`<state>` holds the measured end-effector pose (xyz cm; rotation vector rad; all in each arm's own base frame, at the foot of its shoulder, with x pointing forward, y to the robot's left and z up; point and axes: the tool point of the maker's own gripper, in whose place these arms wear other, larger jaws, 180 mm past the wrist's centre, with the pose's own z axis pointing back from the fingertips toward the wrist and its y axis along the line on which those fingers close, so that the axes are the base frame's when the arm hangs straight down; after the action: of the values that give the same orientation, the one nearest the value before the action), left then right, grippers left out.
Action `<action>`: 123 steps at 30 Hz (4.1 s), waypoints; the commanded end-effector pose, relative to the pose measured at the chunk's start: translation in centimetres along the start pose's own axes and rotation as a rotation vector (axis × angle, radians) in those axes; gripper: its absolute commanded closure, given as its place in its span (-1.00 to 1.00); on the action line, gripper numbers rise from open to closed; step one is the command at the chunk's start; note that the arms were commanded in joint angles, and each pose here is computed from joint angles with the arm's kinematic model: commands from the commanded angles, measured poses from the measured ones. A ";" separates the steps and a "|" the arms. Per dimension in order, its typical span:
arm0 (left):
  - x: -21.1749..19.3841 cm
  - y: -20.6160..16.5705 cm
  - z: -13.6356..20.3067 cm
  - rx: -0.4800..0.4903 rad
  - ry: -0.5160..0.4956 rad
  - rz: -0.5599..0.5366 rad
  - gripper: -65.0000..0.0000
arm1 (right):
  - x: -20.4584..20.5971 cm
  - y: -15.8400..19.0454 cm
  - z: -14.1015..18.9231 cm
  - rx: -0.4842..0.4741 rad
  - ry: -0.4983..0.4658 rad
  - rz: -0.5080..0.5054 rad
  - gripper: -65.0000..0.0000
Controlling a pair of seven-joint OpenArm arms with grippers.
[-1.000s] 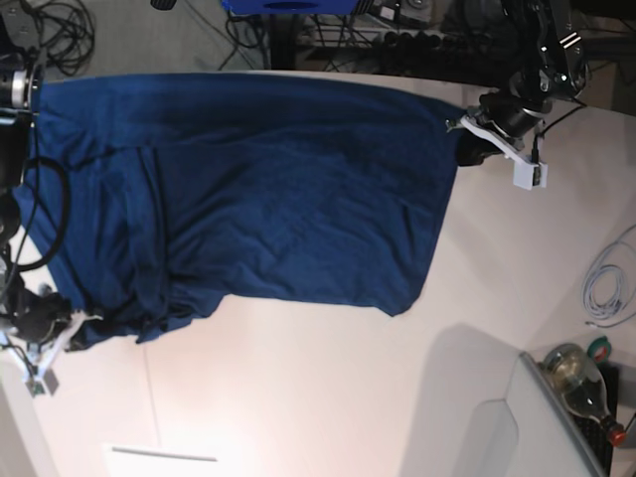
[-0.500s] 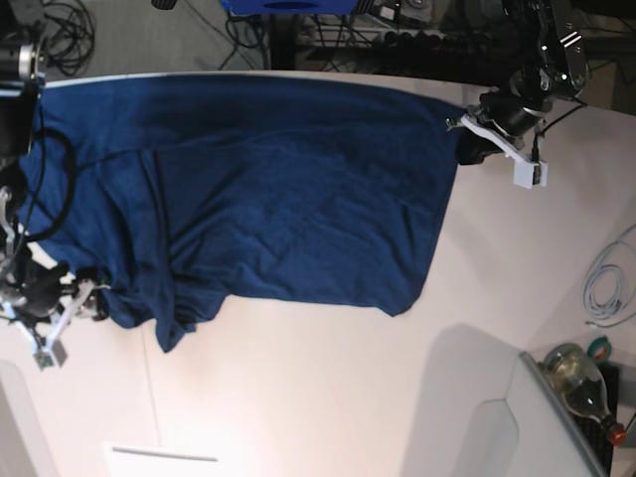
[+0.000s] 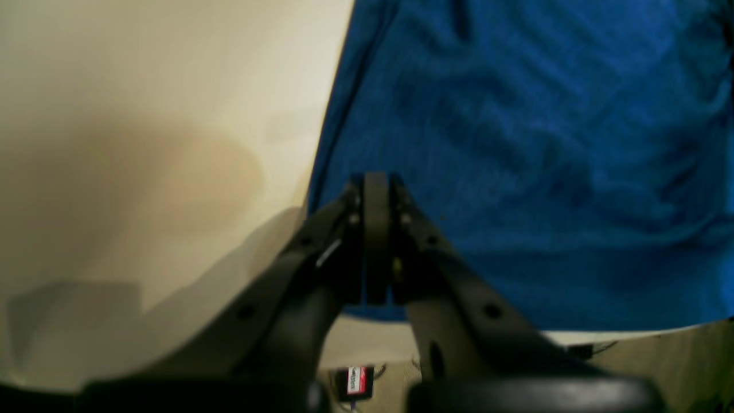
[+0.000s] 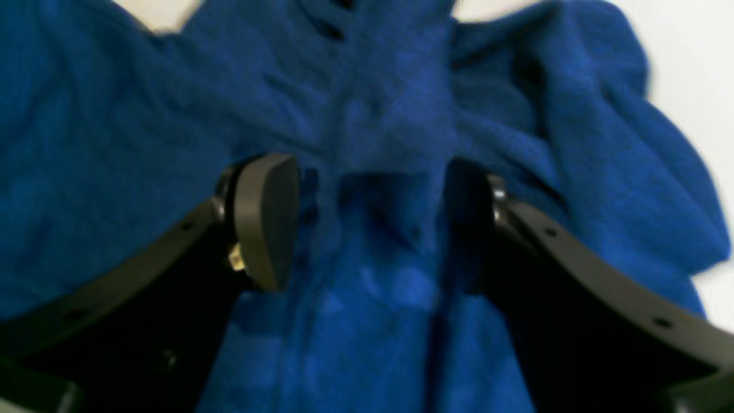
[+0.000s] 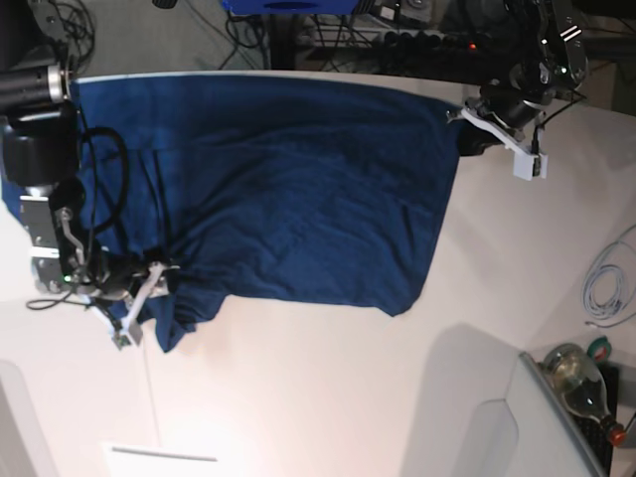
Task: Layout the t-shirt on the table in an organized manner, then fold the t-shirt properly
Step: 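Grasp the bunched shirt hem with the right gripper, then drag the held hem with the right gripper across the shirt toward the left gripper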
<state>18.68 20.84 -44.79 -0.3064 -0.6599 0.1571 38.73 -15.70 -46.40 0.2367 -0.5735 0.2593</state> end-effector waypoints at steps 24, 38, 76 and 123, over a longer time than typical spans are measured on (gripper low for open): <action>1.8 0.8 0.8 0.006 -0.042 -0.038 1.00 | 2.7 2.5 6.2 -0.024 -0.109 0.147 1.00; 4.0 5.2 3.0 0.119 -0.117 0.000 1.00 | -3.3 12.0 10.9 0.117 -0.110 0.283 1.00; 1.7 14.5 10.2 0.357 -0.115 -0.013 1.00 | -4.2 16.1 5.7 0.245 -0.040 0.122 -0.24; -0.8 17.0 11.5 0.415 -0.097 0.085 1.00 | -4.6 30.7 5.9 0.512 -0.068 0.289 1.00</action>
<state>9.53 38.53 -43.41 0.0536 -0.6577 0.4098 21.56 9.73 -41.32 0.6288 -0.5427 0.6889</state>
